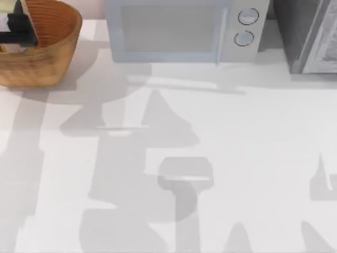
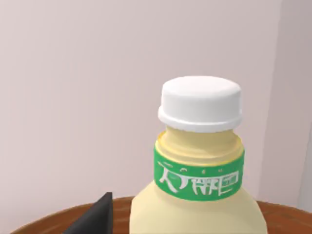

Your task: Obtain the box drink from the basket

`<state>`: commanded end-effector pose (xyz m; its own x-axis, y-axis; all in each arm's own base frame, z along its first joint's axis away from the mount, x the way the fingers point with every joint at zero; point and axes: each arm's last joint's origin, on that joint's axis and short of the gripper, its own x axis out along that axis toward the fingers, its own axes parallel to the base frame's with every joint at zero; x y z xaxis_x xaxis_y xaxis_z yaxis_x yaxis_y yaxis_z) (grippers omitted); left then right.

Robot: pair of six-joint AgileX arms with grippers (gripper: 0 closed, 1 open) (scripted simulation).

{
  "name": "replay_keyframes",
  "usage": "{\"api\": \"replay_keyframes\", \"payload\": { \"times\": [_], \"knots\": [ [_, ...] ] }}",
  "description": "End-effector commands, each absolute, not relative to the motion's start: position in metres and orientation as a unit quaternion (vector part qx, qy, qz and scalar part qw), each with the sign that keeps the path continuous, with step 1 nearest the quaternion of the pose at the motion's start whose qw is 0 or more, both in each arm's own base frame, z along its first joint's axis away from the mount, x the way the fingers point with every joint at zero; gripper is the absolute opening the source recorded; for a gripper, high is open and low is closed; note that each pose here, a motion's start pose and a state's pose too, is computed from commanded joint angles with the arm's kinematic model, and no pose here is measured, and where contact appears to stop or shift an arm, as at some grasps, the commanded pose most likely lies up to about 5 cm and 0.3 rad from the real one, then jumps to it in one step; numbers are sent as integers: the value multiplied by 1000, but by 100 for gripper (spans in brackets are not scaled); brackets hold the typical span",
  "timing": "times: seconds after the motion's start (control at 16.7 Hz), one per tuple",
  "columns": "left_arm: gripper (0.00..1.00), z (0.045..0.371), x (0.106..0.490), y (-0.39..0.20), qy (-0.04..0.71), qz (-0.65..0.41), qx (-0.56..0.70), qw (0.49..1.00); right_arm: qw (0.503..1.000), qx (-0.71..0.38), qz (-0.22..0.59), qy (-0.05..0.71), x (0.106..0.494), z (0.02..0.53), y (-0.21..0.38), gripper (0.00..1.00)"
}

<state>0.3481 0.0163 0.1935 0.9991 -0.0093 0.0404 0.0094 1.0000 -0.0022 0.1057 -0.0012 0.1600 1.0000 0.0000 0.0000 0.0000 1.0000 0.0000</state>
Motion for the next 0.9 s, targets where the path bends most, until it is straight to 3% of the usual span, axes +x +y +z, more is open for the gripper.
{"api": "replay_keyframes", "payload": {
  "times": [0.36, 0.9],
  "knots": [
    [100, 133, 390, 25, 1, -7, -3, 1000, 1000, 0, 0, 0, 106, 160, -1, 100],
    [100, 130, 399, 24, 2, -7, -2, 1000, 1000, 0, 0, 0, 106, 160, -1, 100]
  ]
}}
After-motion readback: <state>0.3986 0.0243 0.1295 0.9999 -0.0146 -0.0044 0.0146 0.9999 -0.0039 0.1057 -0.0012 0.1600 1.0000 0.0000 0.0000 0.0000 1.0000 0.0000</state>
